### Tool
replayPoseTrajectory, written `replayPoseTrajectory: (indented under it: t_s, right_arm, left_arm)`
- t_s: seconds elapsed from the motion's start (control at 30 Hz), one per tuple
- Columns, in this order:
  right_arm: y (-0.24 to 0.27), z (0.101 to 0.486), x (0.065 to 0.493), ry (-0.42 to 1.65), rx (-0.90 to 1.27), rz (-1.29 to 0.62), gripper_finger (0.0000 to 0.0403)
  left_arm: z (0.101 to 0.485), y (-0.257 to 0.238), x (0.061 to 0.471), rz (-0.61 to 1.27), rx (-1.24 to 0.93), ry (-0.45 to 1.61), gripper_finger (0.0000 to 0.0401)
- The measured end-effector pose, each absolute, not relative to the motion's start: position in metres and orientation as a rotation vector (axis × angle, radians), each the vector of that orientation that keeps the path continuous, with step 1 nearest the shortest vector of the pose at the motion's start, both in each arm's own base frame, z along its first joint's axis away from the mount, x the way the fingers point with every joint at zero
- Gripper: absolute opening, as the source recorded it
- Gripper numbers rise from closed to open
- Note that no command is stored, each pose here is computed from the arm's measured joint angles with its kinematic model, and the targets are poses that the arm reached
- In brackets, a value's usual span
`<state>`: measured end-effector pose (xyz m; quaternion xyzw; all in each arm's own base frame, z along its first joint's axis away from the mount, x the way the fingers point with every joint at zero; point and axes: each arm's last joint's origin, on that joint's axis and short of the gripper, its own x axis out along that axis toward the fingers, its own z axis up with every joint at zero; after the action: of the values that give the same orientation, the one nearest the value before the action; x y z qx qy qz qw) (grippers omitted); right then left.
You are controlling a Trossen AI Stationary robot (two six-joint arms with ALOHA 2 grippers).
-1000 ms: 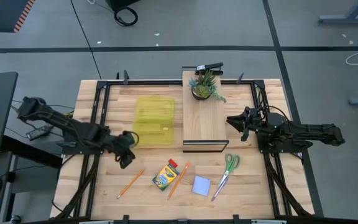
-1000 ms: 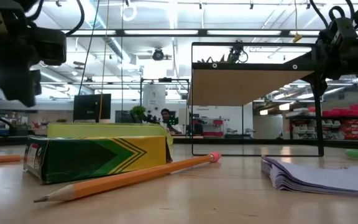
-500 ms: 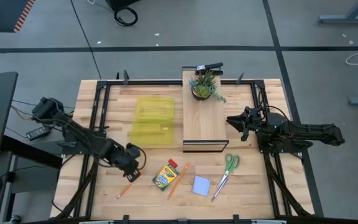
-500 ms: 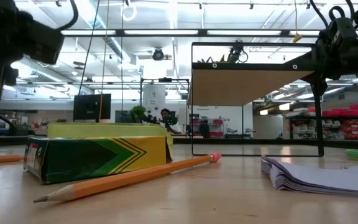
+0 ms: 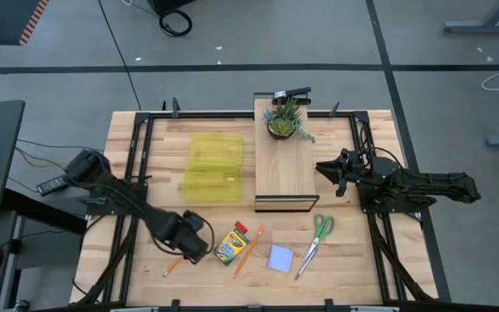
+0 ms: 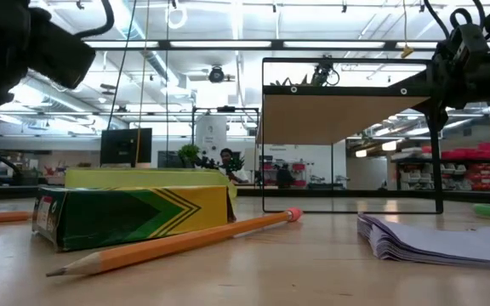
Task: Pack school essentials
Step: Put the left pencil into the supply box
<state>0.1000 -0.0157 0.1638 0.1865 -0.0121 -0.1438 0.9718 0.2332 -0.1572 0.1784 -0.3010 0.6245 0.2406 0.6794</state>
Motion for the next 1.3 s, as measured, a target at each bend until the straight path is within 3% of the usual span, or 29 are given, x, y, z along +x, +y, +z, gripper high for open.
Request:
replayPoseTrajectory:
  t_s: [0.2,0.4,1.3]
  right_arm:
    - [-0.016,0.164,0.100,-0.024,0.377,-0.291,0.0093]
    - [-0.016,0.164,0.100,-0.024,0.377,-0.291,0.0093]
    - [-0.016,0.164,0.100,-0.024,0.377,-0.290,0.0093]
  left_arm:
    - [0.170,-0.159,0.236,0.551,-0.666,1.429,0.0176]
    - [0.166,-0.159,0.234,0.547,-0.653,1.423,0.0198]
    - [0.135,-0.163,0.231,0.536,-0.627,1.356,0.0096]
